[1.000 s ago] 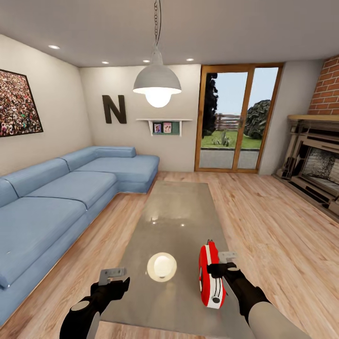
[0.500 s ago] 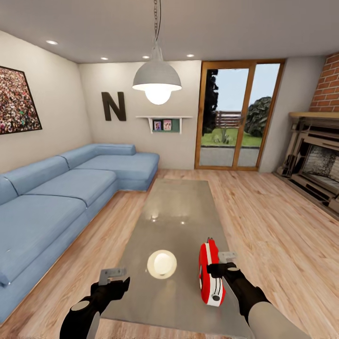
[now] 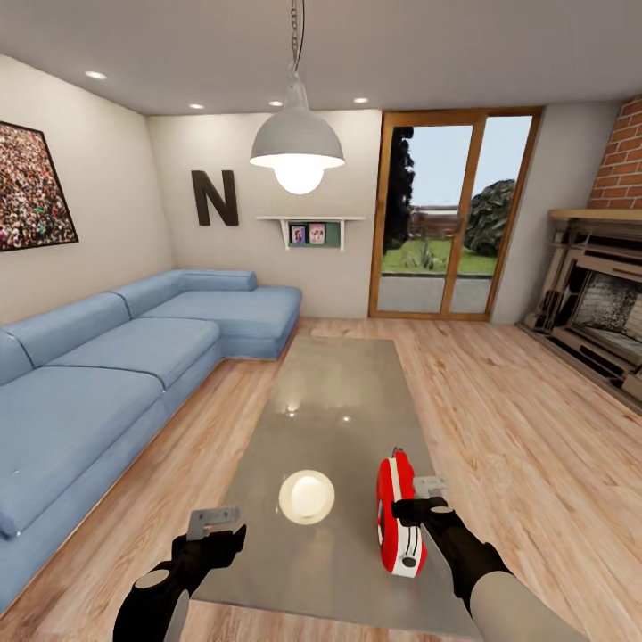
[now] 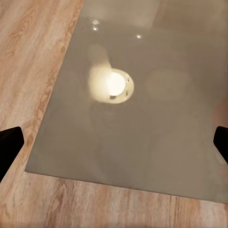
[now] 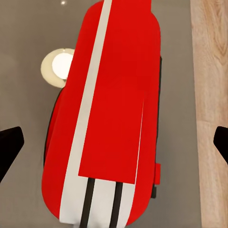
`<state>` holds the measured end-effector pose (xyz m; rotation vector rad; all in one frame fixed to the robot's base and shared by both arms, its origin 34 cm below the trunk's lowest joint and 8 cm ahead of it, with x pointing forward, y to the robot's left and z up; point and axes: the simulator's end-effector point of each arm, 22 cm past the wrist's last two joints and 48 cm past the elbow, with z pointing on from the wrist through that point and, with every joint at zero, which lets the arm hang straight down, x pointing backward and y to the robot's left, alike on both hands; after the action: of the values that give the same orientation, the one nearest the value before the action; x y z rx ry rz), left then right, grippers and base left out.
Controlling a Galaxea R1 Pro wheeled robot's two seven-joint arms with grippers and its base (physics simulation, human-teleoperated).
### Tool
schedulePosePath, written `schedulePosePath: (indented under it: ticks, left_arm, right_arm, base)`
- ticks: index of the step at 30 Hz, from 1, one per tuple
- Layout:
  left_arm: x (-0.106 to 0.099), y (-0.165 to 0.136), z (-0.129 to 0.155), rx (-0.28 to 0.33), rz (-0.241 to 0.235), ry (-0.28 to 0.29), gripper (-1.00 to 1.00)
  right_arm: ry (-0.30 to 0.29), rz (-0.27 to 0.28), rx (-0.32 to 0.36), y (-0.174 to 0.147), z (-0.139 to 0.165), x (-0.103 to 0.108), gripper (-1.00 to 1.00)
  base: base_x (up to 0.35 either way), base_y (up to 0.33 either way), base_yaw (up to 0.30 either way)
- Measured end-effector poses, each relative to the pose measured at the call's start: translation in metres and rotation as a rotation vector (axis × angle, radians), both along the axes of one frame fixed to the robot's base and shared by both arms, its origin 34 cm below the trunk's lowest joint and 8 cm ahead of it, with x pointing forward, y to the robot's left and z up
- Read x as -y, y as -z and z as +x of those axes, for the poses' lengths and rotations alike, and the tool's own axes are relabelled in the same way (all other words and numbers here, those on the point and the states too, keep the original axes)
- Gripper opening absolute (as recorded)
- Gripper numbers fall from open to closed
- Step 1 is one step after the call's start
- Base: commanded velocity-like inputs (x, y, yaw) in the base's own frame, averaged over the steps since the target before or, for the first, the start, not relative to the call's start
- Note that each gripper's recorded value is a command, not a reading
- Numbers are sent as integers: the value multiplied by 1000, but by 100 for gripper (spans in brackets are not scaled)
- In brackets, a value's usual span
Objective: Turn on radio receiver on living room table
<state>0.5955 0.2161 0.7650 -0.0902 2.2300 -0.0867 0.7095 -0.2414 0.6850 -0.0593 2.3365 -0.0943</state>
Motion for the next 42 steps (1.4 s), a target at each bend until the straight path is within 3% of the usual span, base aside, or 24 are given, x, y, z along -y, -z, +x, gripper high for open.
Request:
schedulePosePath:
  ticks: [19, 22, 27, 42]
  left_arm:
    - [0, 12, -2, -27, 0, 0, 100]
    - [0, 13, -2, -28, 0, -1, 100]
    - [0, 13, -2, -28, 1, 0, 100]
    - [0, 19, -3, -41, 0, -1, 100]
  right_arm:
    - [1, 1, -15, 11, -1, 0, 100]
    - [0, 1, -9, 11, 0, 0, 100]
    - [6, -2, 72, -21, 22, 2, 100]
    - [9, 8, 59, -12, 20, 1, 100]
  base:
    - [0, 0, 0]
    - [0, 0, 0]
    - [0, 0, 0]
    - [0, 0, 0]
